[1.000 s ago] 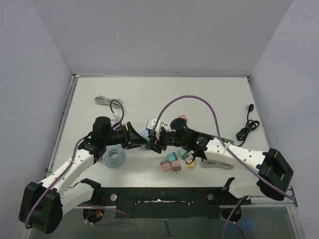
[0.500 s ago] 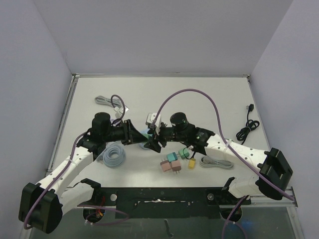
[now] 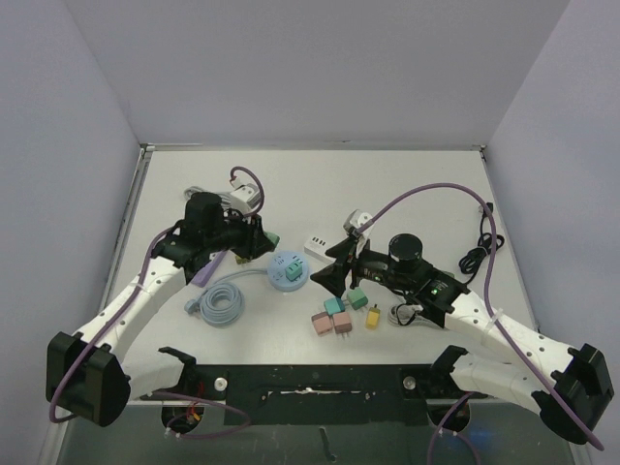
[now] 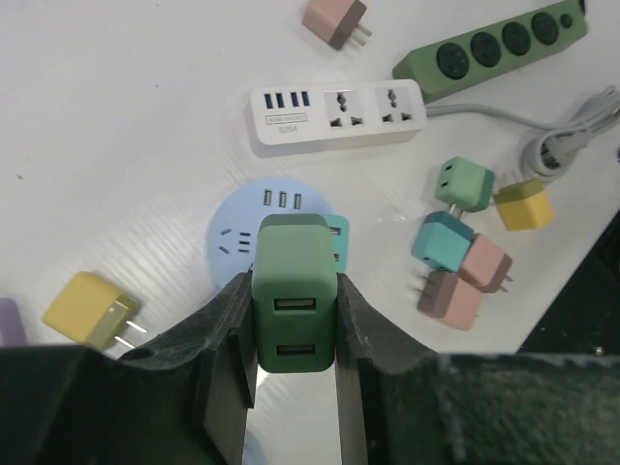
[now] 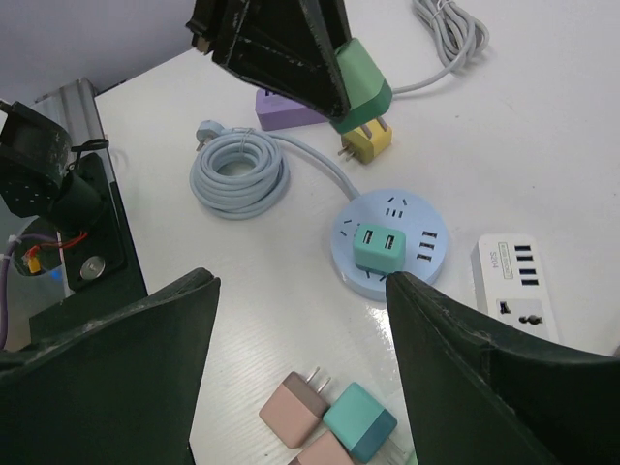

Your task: Insert the plug

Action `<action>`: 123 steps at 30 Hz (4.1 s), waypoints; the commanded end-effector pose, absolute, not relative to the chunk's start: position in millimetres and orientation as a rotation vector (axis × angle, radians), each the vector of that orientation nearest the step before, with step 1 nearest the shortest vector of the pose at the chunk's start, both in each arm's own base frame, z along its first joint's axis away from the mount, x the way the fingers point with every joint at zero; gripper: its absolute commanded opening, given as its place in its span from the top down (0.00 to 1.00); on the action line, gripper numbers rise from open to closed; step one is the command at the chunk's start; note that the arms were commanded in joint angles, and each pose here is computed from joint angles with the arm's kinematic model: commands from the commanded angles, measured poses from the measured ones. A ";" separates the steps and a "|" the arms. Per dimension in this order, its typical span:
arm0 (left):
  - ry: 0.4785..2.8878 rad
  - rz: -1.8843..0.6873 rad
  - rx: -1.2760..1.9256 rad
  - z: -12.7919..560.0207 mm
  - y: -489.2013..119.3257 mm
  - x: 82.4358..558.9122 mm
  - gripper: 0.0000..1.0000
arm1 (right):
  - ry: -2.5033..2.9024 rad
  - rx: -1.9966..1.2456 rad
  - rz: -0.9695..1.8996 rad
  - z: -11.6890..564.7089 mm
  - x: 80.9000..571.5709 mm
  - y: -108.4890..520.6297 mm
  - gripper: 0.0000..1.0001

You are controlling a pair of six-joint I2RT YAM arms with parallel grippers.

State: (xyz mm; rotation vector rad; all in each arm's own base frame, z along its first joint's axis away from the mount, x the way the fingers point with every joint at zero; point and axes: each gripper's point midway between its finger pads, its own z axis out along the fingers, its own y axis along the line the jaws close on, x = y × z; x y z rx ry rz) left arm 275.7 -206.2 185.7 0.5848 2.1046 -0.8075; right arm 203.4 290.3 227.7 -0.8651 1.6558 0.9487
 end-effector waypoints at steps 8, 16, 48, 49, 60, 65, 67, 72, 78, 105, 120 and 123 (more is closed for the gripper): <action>2.118 -0.566 0.936 177.7 -212.1 324.1 0.88 | 1.658 -0.691 0.934 240.1 201.7 266.9 0.31; 2.225 -0.499 1.115 136.7 -215.0 319.4 0.88 | 1.701 -0.585 0.853 232.3 212.6 251.4 0.31; 2.400 -0.456 1.164 85.2 -233.0 311.0 0.91 | 1.750 -0.561 0.933 209.8 213.1 265.6 0.32; 2.401 -0.457 1.158 85.0 -233.2 311.4 0.91 | 1.752 -0.561 0.933 209.2 213.1 265.5 0.32; 2.502 -0.396 1.140 67.3 -219.7 301.9 0.90 | 1.773 -0.544 0.935 201.5 213.0 264.6 0.33; 2.482 -0.438 1.135 68.5 -226.5 300.7 0.90 | 1.778 -0.538 0.934 200.1 213.9 264.7 0.33; 2.483 -0.428 1.131 65.5 -226.4 303.0 0.90 | 1.780 -0.536 0.934 199.7 213.7 264.5 0.33; 2.513 -0.383 1.159 53.9 -219.4 301.2 0.91 | 1.786 -0.525 0.924 197.8 213.6 261.6 0.34; 2.601 -0.295 1.193 32.9 -204.1 295.5 0.91 | 1.783 -0.517 0.920 196.9 213.7 260.0 0.33; 2.835 -0.068 1.121 -44.8 -165.5 260.9 1.00 | 1.753 -0.401 0.834 208.3 224.4 240.7 0.36; 2.704 -0.117 1.030 32.9 -195.5 301.6 0.83 | 1.725 -0.336 0.804 218.3 228.4 230.2 0.36; 2.603 -0.113 0.963 69.0 -203.8 325.9 0.60 | 1.719 -0.324 0.802 219.0 228.5 228.3 0.36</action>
